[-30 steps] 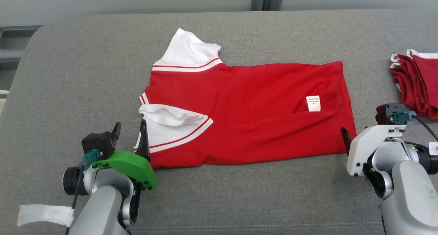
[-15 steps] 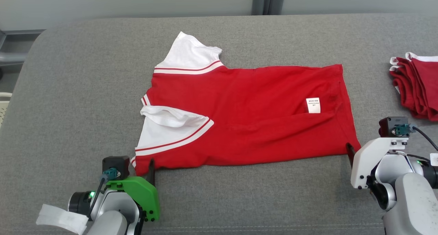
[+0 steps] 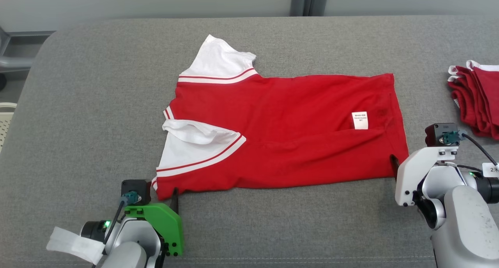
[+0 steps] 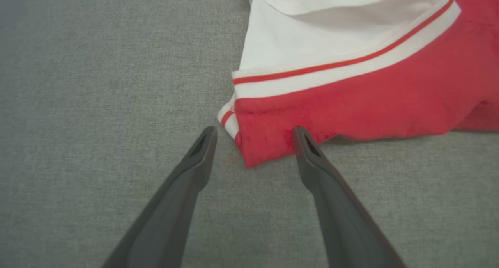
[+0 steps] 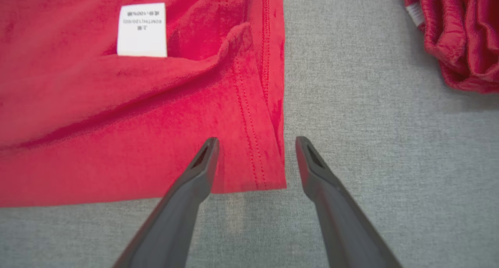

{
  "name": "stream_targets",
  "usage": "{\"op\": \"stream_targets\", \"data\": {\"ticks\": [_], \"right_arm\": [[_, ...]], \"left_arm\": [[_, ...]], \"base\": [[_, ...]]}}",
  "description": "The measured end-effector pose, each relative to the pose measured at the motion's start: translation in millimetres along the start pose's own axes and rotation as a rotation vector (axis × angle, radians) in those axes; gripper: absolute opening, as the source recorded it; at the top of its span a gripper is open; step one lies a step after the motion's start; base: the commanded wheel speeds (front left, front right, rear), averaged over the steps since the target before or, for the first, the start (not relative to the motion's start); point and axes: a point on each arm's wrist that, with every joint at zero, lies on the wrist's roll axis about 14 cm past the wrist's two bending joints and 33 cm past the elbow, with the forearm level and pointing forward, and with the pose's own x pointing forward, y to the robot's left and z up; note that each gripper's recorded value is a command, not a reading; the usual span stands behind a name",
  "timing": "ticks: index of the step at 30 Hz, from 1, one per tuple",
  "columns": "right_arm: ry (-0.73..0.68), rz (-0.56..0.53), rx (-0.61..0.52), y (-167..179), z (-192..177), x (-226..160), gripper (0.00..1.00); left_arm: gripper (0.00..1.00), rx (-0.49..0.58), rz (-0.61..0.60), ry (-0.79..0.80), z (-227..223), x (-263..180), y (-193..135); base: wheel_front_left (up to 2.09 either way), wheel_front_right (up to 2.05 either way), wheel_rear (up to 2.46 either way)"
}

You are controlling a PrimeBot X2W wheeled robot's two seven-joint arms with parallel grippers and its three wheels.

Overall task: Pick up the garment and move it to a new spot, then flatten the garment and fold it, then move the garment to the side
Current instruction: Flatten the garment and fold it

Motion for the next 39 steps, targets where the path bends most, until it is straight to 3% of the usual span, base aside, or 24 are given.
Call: {"op": "stream_targets", "data": {"ticks": [2,5,9,11,13,15,16,17,18,19,20,22,26,27,28,29,30,37,39], "right_arm": [[0.014,0.002,-0.003,0.6,-2.6,0.7,1.00],[0.029,0.001,-0.006,0.0,-5.9,2.3,1.00],[0.029,0.002,-0.013,-0.7,-1.5,7.2,1.00],[0.033,0.003,-0.020,-0.6,0.8,10.4,1.00],[0.050,0.006,-0.020,0.0,-1.3,13.9,1.00],[0.079,0.016,-0.015,2.5,-6.7,17.2,1.00],[0.087,0.020,-0.013,3.8,-8.6,18.5,0.98],[0.099,0.023,-0.012,4.8,-10.8,19.8,0.80],[0.107,0.026,-0.013,6.0,-12.6,20.9,0.75],[0.113,0.032,-0.009,8.0,-14.2,21.8,0.72],[0.122,0.038,-0.006,10.0,-16.0,22.3,0.65],[0.124,0.041,-0.004,11.4,-16.7,22.9,0.60],[0.117,0.033,-0.002,8.5,-16.4,21.6,0.36],[0.111,0.028,-0.002,6.8,-16.0,20.9,0.36],[0.109,0.025,-0.002,5.5,-15.9,20.1,0.43],[0.107,0.022,-0.004,4.6,-15.7,19.3,0.84],[0.105,0.019,-0.005,3.8,-15.4,18.4,1.00],[0.084,0.011,-0.006,0.7,-12.1,14.3,1.00],[0.092,0.016,-0.008,2.7,-13.6,14.6,0.84]], "left_arm": [[1.00,0.002,-0.006,0.009,-1.3,-0.6,-2.0],[0.88,0.002,-0.012,0.032,-6.4,-1.0,-3.9],[0.89,0.002,-0.015,0.043,-9.2,0.3,-4.3],[0.84,0.002,-0.014,0.055,-11.8,1.4,-3.6],[0.69,0.000,-0.015,0.063,-13.6,3.1,-3.7],[0.38,0.000,-0.015,0.074,-15.0,4.9,-3.5],[0.27,-0.002,-0.014,0.078,-15.8,5.6,-2.9],[0.16,-0.002,-0.012,0.083,-17.2,6.3,-2.3],[0.03,-0.002,-0.011,0.087,-17.8,6.8,-2.0],[0.00,-0.002,-0.011,0.087,-17.6,7.5,-1.7],[0.00,-0.004,-0.011,0.088,-17.5,7.9,-1.6],[0.00,-0.008,-0.011,0.090,-18.1,8.5,-1.6],[0.00,-0.009,-0.012,0.085,-17.5,8.7,-2.0],[0.00,-0.009,-0.012,0.083,-17.4,8.7,-1.9],[0.00,-0.009,-0.012,0.083,-17.5,8.6,-2.1],[0.00,-0.009,-0.012,0.083,-17.5,8.7,-2.2],[0.00,-0.011,-0.013,0.083,-17.4,8.7,-2.5],[0.00,-0.009,-0.018,0.075,-15.3,9.5,-4.4],[0.00,-0.009,-0.018,0.077,-15.6,9.9,-4.5]], "base": [[0.00,0.00,0.00],[0.00,0.00,0.00],[0.00,0.00,0.00],[0.00,0.00,0.00],[0.00,0.00,0.00],[0.00,0.00,0.00],[0.00,0.00,0.00],[0.00,0.00,0.00],[0.00,0.00,0.00],[0.00,0.00,0.00],[0.00,0.00,0.00],[0.00,0.00,0.00],[0.00,0.00,0.00],[0.00,0.00,0.00],[0.00,0.00,0.00],[0.00,0.00,0.00],[0.00,0.00,0.00],[0.00,0.00,0.00],[0.00,0.00,0.00]]}}
